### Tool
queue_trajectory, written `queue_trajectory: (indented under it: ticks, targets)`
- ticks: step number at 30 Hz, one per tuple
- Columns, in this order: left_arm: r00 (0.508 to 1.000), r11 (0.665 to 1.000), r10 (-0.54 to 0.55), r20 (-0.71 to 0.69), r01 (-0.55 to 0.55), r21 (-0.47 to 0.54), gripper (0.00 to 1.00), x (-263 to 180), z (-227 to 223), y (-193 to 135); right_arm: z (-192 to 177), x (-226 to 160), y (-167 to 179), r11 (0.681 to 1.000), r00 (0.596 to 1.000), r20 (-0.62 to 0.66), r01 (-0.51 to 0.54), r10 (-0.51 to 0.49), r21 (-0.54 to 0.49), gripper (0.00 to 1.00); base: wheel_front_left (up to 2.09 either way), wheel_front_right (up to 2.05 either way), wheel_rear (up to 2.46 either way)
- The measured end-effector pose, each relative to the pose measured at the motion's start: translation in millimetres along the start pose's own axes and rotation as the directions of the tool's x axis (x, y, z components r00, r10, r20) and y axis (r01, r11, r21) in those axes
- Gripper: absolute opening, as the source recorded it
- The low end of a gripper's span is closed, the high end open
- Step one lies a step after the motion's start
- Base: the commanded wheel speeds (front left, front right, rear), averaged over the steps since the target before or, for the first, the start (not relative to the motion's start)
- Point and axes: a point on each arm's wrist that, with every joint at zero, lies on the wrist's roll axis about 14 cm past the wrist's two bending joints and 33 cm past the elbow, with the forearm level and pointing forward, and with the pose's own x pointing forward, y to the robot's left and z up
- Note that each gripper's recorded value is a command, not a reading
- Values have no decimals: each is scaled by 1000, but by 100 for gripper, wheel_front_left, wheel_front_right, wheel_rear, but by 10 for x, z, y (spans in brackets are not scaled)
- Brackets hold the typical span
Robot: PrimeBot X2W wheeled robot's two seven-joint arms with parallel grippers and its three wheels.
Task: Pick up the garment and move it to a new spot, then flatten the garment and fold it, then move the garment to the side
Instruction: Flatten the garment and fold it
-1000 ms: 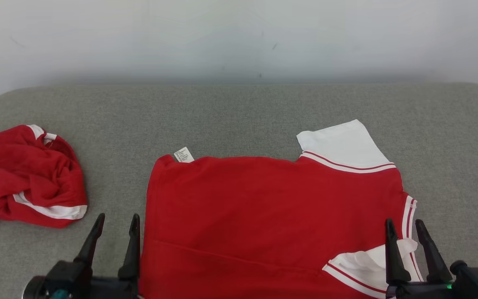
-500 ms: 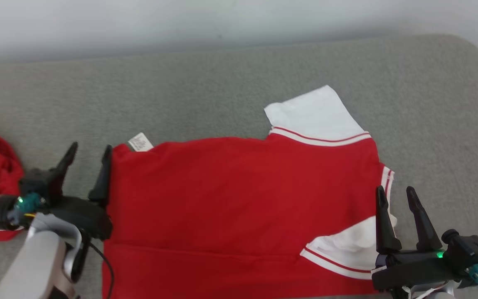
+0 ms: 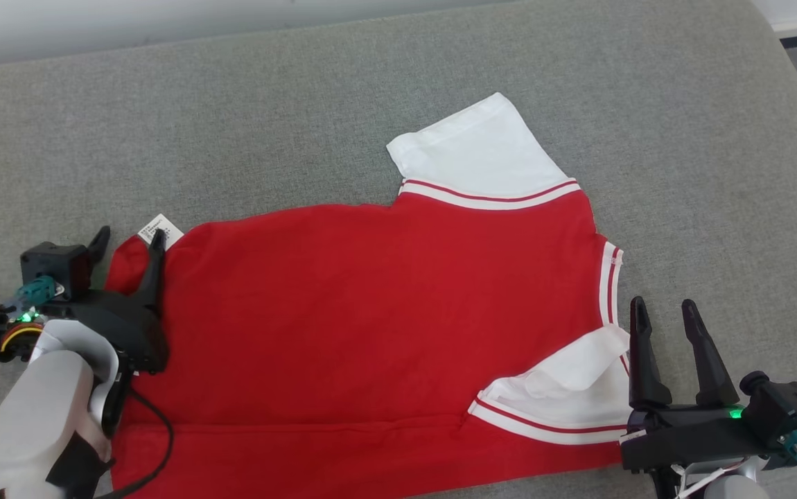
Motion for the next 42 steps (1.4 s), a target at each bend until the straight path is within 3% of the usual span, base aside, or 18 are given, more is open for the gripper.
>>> queue_trajectory:
  ticks: [1, 2, 3, 8, 13, 23, 32, 42]
  targets:
    - [1000, 1000, -1, -9, 1, 1, 82, -1, -18, -11, 16, 3, -2, 1000, 1000, 5, 0, 0, -3, 100, 0, 0, 0]
    - [1000, 1000, -1, -13, 1, -1, 27, -6, -22, -18, 32, 7, 2, 1000, 1000, 10, -2, 2, -5, 100, 0, 0, 0]
    - [1000, 1000, 4, -17, -4, -4, 0, -20, -28, -9, 43, 8, 10, 1000, 1000, 13, -4, 4, -6, 100, 0, 0, 0]
    - [1000, 1000, 16, 0, -16, -26, 0, -116, 18, -19, 103, 30, 123, 999, 999, 31, -42, 43, -18, 100, 0, 0, 0]
    - [996, 991, 46, 83, -35, -128, 0, -191, 233, 1, 168, 158, 271, 993, 993, 43, -112, 114, -46, 100, 0, 0, 0]
    - [990, 994, 17, 143, -2, -108, 0, -188, 399, -9, 297, 1073, 489, 956, 974, -39, -225, 222, -187, 100, 0, 0, 0]
    - [986, 995, 8, 165, 9, -98, 0, -74, 431, 38, 180, 1793, 613, 941, 961, -201, -238, 192, -240, 100, 0, 0, 0]
    - [987, 994, 17, 162, 1, -105, 0, -28, 349, 94, -271, 2054, 612, 935, 919, -372, -240, 132, -261, 100, 0, 0, 0]
